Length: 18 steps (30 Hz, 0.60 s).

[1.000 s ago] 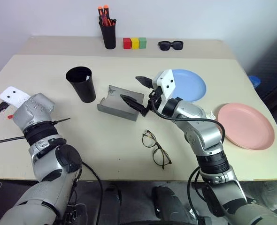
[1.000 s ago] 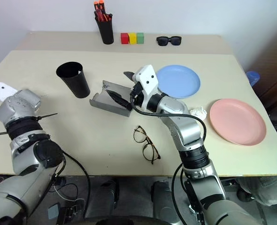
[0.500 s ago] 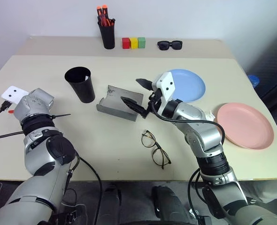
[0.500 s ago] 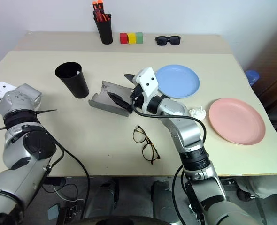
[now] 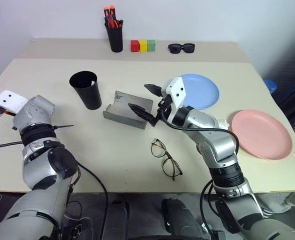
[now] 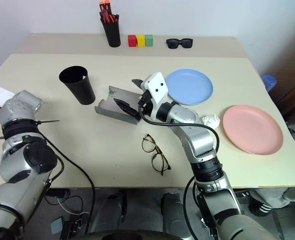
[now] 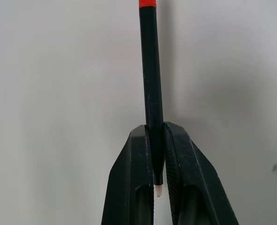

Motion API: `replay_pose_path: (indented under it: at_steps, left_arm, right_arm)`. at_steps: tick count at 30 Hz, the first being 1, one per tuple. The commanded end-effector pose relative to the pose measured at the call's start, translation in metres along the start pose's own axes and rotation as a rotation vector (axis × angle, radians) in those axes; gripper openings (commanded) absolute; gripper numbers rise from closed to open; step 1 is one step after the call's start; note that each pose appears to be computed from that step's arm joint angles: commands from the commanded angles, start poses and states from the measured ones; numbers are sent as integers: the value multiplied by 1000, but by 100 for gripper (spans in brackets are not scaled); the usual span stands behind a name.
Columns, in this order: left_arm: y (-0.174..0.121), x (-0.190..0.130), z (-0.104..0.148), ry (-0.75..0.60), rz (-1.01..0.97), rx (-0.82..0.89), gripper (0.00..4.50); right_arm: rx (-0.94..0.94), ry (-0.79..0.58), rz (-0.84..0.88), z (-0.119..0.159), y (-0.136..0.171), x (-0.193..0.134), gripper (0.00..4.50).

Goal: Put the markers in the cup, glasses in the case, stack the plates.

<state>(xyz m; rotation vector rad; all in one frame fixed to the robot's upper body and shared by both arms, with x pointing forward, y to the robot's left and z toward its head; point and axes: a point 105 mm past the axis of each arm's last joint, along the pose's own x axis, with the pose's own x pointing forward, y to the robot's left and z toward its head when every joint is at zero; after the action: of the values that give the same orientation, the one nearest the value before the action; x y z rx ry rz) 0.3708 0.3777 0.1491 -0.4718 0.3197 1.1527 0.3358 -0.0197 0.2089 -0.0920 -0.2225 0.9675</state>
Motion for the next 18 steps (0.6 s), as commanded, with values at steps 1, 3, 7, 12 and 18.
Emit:
replay_pose_path:
  at_steps: [1,3,7,12,18]
  left_arm:
    - [-21,-34,70,-436,-178,32,1]
    - [-48,-75,92,-667,-439,33,1]
    - [-84,-138,88,-853,-828,101,1]
    - [-106,-167,66,-825,-1016,121,1]
    - [-117,-179,38,-839,-1042,207,1]
  right_arm:
    - [-33,-50,4,14,2,-1,450]
    - [-31,-50,5,14,2,0,450]
    - [-28,-56,1,14,2,0,450]
    - [-31,-71,-29,19,-7,-3,450]
    - [-49,-68,-59,21,-17,-8,450]
